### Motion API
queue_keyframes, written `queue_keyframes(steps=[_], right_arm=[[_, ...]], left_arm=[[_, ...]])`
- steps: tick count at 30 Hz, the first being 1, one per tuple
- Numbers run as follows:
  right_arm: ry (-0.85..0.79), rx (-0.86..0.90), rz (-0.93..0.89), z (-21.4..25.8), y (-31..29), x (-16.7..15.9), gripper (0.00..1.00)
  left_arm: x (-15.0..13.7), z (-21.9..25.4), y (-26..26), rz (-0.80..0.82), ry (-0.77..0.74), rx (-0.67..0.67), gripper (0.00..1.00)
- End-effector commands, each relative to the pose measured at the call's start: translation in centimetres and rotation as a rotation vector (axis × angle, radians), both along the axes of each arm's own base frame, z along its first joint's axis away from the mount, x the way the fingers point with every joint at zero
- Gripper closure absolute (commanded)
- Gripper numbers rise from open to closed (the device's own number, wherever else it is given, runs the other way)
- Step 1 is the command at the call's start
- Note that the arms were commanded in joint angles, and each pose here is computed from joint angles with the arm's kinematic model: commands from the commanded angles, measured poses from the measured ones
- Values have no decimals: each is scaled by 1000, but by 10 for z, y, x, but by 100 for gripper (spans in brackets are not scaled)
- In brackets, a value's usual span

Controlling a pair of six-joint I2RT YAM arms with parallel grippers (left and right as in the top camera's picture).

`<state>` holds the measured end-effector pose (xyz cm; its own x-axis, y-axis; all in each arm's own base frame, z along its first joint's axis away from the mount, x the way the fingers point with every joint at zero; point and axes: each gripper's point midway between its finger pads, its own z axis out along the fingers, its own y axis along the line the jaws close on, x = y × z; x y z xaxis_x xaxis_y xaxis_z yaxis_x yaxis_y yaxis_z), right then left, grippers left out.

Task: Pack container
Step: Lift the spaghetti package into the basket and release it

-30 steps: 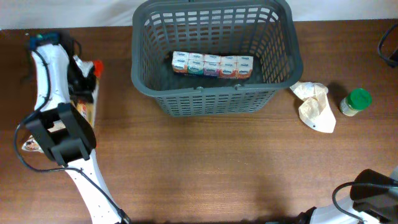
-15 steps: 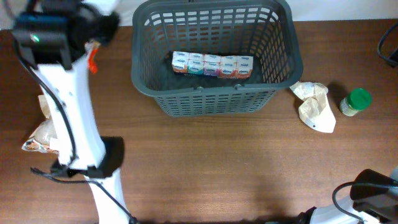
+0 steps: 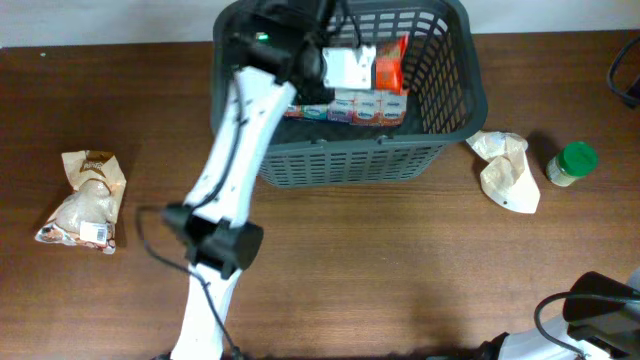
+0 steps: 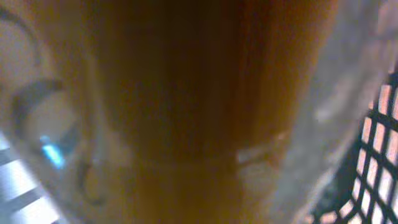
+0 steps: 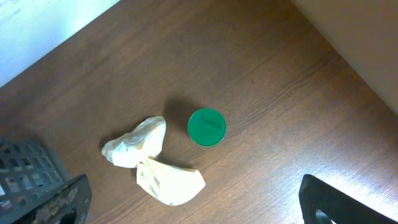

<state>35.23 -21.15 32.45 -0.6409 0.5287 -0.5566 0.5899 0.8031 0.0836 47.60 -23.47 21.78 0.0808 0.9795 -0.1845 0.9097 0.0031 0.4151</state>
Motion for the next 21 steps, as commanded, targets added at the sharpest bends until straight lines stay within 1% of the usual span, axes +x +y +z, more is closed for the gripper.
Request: queue_keyframes(steps=[1,4,6,7,8,9,10,11,12,14,15,17,19,21], right_arm=[[-4,-10,-2,3,-2,1,1],[-4,-10,-2,3,-2,1,1],[-4,-10,-2,3,-2,1,1],[-4,-10,-2,3,-2,1,2],[-4,-10,-2,2,-2,1,1],[-4,-10,-2,3,-2,1,1],[-4,-9,-2,2,-2,1,1],[-4,-10,-2,3,-2,1,1],[-4,-9,-2,2,-2,1,1],[-4,-10,-2,3,-2,1,1],[-4,-10,-2,3,-2,1,1],[-4,-10,-2,3,-2,1,1],[-4,-10,-2,3,-2,1,1],[-4,-10,-2,3,-2,1,1]], left_arm=[[4,-42,-4,31,83,11,98],[4,-71,-6,62,142,26,98],[4,-79,-8,90,161,22,86],[3,-80,-8,105,168,18,77],[3,-79,-9,138,170,8,57],[4,-73,-9,181,158,-7,31],[5,-65,-9,227,140,-18,1],[6,-57,-7,273,125,-30,1],[7,-37,-4,364,87,-63,1],[5,-5,2,452,39,-120,1],[2,12,5,472,23,-148,1],[-9,54,16,521,-23,-220,1],[-28,112,41,585,-95,-319,1],[-38,144,66,654,-138,-383,1]])
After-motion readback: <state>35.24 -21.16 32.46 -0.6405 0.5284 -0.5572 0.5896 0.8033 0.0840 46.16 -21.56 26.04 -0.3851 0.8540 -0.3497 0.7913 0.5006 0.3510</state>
